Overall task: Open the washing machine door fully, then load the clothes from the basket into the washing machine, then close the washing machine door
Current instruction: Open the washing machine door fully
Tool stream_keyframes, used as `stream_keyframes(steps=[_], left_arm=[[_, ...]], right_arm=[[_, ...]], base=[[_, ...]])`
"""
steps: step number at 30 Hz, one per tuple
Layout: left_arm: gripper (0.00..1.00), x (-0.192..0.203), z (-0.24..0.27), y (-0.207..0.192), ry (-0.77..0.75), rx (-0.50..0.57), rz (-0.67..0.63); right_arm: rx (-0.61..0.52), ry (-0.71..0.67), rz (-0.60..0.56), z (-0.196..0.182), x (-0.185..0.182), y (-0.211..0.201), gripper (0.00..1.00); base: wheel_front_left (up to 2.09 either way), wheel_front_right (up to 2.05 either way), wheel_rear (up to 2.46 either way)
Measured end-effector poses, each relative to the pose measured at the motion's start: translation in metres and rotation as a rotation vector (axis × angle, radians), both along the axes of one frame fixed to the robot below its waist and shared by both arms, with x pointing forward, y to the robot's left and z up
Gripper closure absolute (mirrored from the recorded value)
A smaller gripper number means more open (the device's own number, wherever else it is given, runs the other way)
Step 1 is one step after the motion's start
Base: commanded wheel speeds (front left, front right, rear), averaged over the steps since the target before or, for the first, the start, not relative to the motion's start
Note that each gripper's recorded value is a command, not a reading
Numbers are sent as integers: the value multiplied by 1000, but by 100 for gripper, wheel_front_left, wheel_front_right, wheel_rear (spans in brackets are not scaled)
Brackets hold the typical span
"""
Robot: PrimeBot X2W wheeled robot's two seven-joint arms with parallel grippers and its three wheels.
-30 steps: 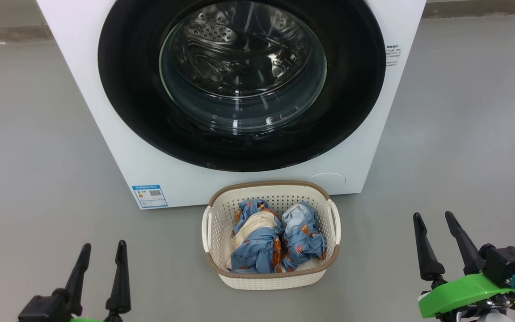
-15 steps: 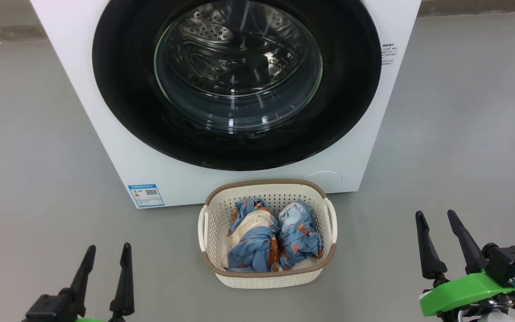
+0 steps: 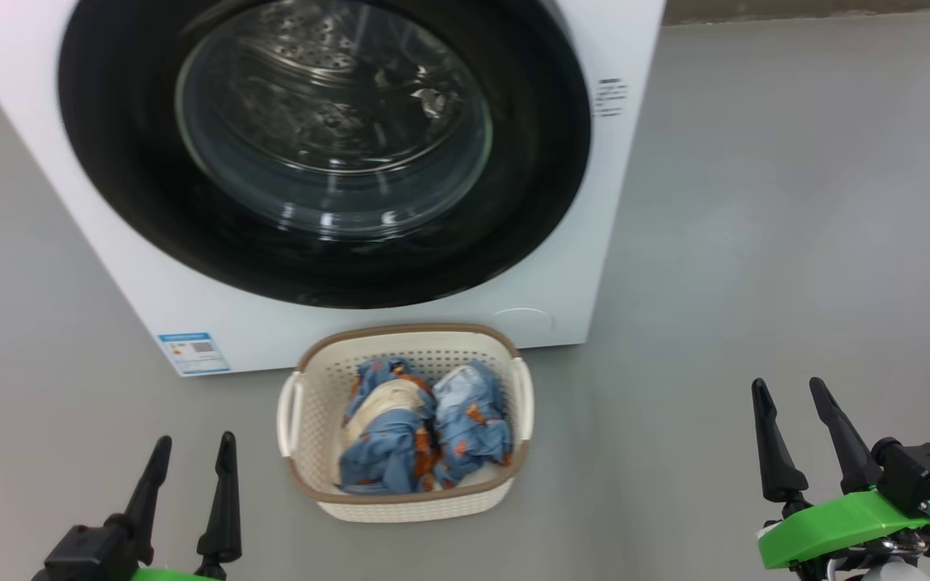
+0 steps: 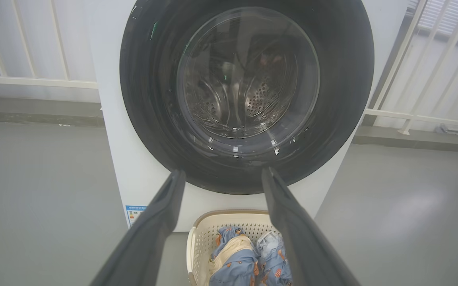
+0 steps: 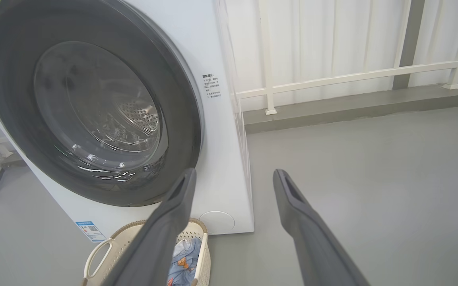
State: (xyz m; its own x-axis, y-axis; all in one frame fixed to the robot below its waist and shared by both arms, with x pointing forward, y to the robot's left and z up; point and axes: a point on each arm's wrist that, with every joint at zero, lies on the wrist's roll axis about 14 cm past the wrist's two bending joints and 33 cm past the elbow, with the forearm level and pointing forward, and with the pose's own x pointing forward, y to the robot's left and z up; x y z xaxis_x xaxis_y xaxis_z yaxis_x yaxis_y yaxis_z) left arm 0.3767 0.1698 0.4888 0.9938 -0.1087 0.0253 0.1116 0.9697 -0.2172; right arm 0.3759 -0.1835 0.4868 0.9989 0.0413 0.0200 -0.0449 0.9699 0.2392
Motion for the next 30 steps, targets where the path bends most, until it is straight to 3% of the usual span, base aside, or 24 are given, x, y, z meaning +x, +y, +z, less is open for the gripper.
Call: stream_keyframes(steps=[16,30], left_arm=[[0,4,6,-3,-18,-31,-2],[0,3,6,-5,-17,-35,-9]], right_arm=[[-1,-2,-7,1,-1,-2,0],[-1,-4,-3,1,0,-1,0]], base=[[114,114,-228],[26,26,-52]])
